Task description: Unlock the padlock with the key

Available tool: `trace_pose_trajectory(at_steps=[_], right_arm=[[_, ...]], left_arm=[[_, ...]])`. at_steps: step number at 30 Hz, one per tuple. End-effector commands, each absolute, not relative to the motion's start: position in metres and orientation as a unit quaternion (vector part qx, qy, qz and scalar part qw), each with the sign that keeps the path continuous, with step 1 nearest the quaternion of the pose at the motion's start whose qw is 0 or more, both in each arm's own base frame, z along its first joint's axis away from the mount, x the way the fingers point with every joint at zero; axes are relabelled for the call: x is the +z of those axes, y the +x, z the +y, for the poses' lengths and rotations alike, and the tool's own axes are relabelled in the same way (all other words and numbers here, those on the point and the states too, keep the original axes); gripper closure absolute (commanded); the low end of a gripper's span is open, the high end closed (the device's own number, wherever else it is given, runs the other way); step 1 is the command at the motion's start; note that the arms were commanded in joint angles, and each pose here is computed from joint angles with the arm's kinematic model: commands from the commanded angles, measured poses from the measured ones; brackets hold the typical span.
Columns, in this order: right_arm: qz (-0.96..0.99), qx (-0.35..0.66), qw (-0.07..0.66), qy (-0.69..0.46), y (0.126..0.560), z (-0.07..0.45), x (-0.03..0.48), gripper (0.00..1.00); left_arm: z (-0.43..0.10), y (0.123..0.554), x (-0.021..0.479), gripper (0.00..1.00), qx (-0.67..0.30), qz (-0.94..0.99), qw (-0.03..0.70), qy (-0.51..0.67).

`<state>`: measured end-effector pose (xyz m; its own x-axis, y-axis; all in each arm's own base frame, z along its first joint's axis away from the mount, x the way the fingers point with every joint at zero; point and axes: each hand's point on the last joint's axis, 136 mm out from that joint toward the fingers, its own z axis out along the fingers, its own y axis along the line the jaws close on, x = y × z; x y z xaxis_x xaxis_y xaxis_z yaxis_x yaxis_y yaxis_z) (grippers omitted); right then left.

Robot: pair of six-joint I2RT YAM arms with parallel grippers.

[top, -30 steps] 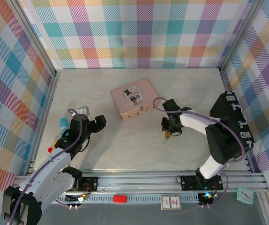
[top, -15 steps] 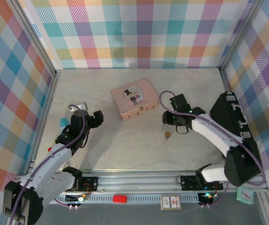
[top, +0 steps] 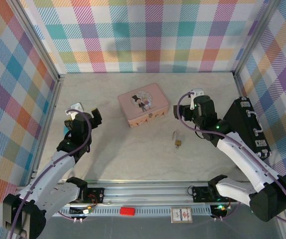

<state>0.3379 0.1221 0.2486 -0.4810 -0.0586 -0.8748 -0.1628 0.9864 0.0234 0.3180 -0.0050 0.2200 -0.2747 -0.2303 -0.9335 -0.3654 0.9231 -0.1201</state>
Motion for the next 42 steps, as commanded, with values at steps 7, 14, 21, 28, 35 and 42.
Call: trace_pose_trajectory(at_steps=[7,14,21,28,35,42], right_arm=[[0.855,-0.067,0.512,-0.055,0.362,0.071,0.211,0.01],[0.847,-0.063,0.526,-0.035,0.376,0.046,0.164,0.01],[0.834,-0.07,0.546,-0.038,0.387,0.035,0.126,0.01],[0.819,0.004,0.573,-0.025,0.389,0.028,0.112,0.01],[0.826,0.047,0.561,-0.022,0.396,0.026,0.092,0.01],[0.827,0.054,0.559,-0.016,0.398,0.022,0.092,0.01]], left_arm=[[0.027,0.341,0.18,0.0,0.204,0.772,0.582,-0.155],[0.025,0.366,0.123,0.0,0.137,0.795,0.578,-0.123],[0.001,0.376,0.117,0.0,0.058,0.795,0.599,-0.075],[-0.014,0.393,0.087,0.0,0.034,0.817,0.575,-0.036],[-0.005,0.4,0.083,0.0,0.018,0.827,0.559,-0.055],[-0.004,0.399,0.083,0.0,0.018,0.827,0.559,-0.056]])
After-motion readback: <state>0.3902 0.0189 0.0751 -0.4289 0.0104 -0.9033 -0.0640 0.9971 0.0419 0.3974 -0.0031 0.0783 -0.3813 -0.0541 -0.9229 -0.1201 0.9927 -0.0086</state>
